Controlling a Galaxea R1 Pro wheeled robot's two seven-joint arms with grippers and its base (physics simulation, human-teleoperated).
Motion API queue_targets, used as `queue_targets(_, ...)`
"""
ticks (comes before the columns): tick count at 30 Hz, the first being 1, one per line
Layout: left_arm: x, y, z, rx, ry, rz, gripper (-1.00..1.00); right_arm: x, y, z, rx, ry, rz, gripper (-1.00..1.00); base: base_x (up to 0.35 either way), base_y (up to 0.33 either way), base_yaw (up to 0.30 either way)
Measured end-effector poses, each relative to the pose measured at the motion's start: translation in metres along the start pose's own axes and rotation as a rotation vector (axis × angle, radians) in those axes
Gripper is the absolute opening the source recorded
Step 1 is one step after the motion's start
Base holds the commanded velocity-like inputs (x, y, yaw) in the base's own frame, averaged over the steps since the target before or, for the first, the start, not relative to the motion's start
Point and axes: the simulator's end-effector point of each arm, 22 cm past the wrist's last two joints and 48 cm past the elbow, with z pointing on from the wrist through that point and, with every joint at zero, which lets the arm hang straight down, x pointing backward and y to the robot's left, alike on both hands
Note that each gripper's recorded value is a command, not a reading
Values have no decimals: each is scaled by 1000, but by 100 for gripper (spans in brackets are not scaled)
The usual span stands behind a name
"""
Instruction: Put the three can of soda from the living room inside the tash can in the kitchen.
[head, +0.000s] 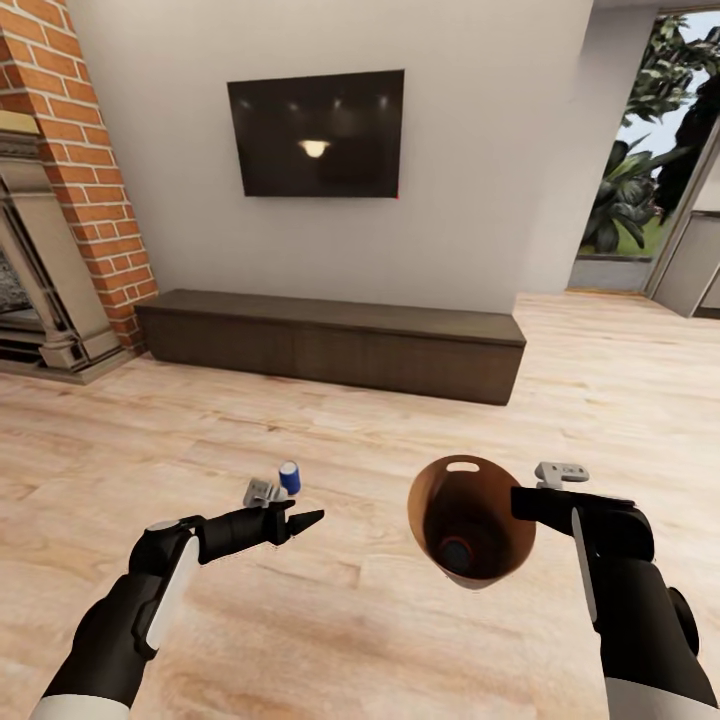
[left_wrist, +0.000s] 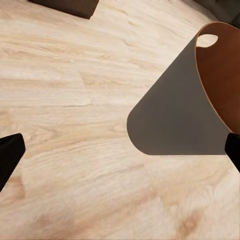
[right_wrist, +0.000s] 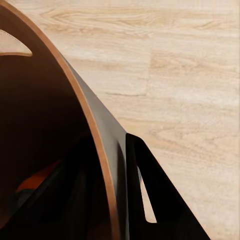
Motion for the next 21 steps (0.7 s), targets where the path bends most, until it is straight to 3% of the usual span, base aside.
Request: queue_targets(21,0,0,0,1,1,1,100,0,0,0,1,0,-2,-100,337,0,0)
